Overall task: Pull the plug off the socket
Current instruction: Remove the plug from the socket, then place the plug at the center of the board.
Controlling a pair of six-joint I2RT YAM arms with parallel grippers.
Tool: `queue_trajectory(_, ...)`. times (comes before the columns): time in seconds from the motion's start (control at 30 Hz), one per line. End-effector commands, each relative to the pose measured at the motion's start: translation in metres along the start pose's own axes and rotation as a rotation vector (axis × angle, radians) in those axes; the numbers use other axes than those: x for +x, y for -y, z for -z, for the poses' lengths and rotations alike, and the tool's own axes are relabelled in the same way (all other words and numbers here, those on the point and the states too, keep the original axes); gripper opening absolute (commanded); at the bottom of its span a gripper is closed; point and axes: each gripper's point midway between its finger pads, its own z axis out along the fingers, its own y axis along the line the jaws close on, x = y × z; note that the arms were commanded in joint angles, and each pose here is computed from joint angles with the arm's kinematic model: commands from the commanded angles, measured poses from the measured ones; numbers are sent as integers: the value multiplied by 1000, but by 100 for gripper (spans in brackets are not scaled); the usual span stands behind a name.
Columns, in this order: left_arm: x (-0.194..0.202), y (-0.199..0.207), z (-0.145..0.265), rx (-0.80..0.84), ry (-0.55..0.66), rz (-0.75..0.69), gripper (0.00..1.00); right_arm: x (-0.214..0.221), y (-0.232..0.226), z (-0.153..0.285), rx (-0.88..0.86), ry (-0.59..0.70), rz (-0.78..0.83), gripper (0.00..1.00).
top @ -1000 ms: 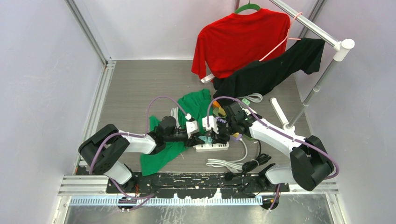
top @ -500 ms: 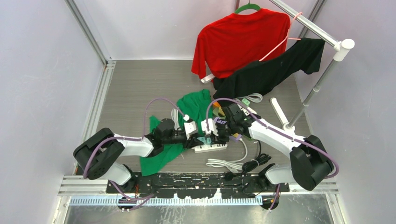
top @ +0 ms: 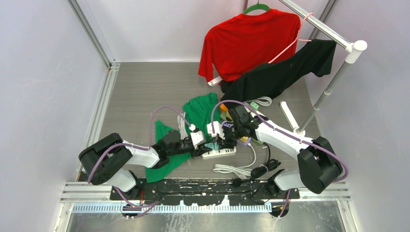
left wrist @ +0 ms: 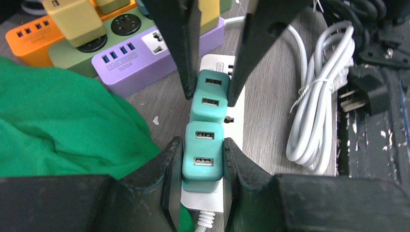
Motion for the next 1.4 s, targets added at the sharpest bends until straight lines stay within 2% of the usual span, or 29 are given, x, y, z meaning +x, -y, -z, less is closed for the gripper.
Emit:
queue_trajectory(0.0,-65,-1,-7,19,242,105,0,34,-6,-5,-15,-136,-24,6)
queue_trajectory(0.1,-68,2,-10,43,243,97,0,35,-6,-5,-15,-143,-26,6)
queue_trajectory(0.27,-57,-1,-4,-36,207,-96,0,38,-6,-5,-12,-156,-26,6)
queue_trajectory(0.33,-58,-5,2,-66,189,-120,0,38,-5,-5,-10,-157,-27,6)
queue_trajectory(0.43,-53,-8,7,-90,148,-106,0,39,-5,-5,-15,-161,-30,6)
queue_trajectory(0.7,-48,4,10,-48,150,-25,0,35,-5,-4,-13,-151,-41,7)
queue_trajectory(0.83,-46,-1,19,-100,149,15,0,24,-2,-2,-2,-118,-62,12)
queue_trajectory(1.0,-48,-24,37,-256,101,227,0,7,-2,3,4,-61,-93,38)
queue_trajectory(1.1,-50,-37,50,-327,59,335,0,-4,-3,7,6,-26,-105,61)
queue_trajectory(1.17,-58,-49,62,-372,75,408,0,-9,-3,10,8,-8,-114,74)
queue_trajectory(1.23,-62,-62,75,-411,99,481,0,-14,-3,14,13,7,-120,82)
queue_trajectory(1.37,-60,-92,100,-464,153,665,0,-22,-2,23,28,26,-121,89)
